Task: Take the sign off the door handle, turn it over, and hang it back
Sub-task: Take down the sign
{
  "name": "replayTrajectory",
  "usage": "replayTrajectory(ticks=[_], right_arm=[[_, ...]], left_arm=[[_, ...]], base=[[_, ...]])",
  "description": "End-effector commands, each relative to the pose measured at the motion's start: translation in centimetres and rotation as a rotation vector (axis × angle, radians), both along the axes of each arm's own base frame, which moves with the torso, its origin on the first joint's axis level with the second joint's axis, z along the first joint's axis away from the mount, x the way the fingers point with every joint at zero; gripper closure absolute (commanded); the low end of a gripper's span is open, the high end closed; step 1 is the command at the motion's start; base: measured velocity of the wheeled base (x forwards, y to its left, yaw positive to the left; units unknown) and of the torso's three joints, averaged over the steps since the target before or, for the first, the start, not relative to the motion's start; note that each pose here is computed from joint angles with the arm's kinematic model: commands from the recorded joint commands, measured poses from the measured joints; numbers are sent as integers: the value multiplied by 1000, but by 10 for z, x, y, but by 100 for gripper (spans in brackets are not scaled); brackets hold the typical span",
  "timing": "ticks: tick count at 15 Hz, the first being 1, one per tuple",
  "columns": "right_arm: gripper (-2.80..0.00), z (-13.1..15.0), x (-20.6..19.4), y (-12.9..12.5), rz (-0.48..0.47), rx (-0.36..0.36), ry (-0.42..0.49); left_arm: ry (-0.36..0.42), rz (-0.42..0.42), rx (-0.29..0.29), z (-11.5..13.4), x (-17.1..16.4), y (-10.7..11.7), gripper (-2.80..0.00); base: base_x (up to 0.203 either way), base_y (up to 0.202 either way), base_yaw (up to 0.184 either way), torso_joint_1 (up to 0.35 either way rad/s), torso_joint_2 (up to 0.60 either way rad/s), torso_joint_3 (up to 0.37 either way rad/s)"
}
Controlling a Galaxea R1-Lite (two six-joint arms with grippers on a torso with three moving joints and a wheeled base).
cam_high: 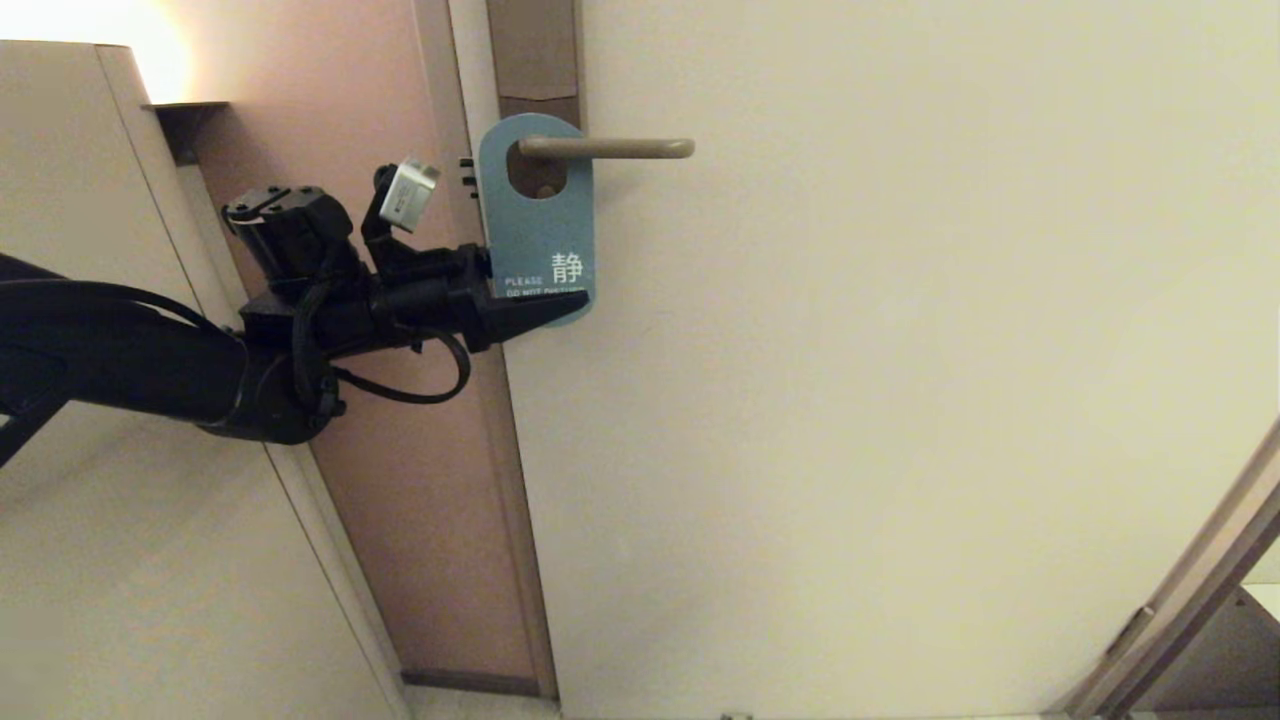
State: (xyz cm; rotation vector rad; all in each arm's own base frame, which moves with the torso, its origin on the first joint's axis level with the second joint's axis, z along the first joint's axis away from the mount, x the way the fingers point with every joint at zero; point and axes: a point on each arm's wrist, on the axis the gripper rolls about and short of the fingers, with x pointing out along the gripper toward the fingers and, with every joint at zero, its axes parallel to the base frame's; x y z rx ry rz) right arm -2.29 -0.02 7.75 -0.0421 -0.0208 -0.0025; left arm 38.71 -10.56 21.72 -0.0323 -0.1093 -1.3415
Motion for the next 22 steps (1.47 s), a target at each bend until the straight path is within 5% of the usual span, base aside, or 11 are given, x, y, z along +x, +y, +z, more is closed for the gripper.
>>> replayTrajectory(ticks=[1, 6, 7, 22], right_arm=[[0, 0, 0, 0, 1, -1, 0], [0, 0, 0, 0, 1, -1, 1], [0, 0, 0, 0, 1, -1, -1], [0, 0, 0, 0, 1, -1, 1]], left_arm=[[-4, -8, 0, 0, 0, -1, -280], [-7, -3, -2, 0, 1, 0, -280], [-8, -3, -2, 0, 1, 0, 0], [-23, 14, -7, 6, -2, 1, 0]], base=[[0, 0, 0, 0, 0, 0], [0, 0, 0, 0, 0, 0], [0, 0, 0, 0, 0, 0], [0, 0, 0, 0, 0, 0]])
